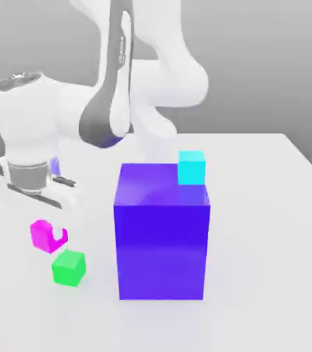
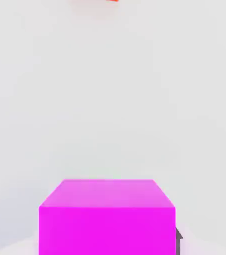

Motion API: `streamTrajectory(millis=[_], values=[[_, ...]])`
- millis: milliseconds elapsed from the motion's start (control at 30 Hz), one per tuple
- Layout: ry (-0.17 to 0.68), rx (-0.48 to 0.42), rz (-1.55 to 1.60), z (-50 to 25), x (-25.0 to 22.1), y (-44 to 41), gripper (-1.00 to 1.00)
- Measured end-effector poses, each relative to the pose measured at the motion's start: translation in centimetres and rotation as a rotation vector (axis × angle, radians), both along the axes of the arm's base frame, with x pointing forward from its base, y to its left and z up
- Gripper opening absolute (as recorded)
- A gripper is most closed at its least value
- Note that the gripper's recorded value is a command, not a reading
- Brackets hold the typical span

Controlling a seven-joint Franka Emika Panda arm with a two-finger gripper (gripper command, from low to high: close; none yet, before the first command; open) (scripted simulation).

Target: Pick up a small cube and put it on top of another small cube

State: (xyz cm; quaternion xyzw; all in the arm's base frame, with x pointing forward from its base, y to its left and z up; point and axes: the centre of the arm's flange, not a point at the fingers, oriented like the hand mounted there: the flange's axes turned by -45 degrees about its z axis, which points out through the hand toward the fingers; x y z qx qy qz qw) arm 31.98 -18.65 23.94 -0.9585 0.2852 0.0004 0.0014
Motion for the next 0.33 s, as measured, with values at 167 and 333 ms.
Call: streamTrajectory(millis=[167, 333], values=[[-0.003, 0.001, 0.003, -3.8, 0.0, 0.7, -1.0], [-0.001, -0.001, -0.001, -5.6, -0.2, 0.6, 1.0]])
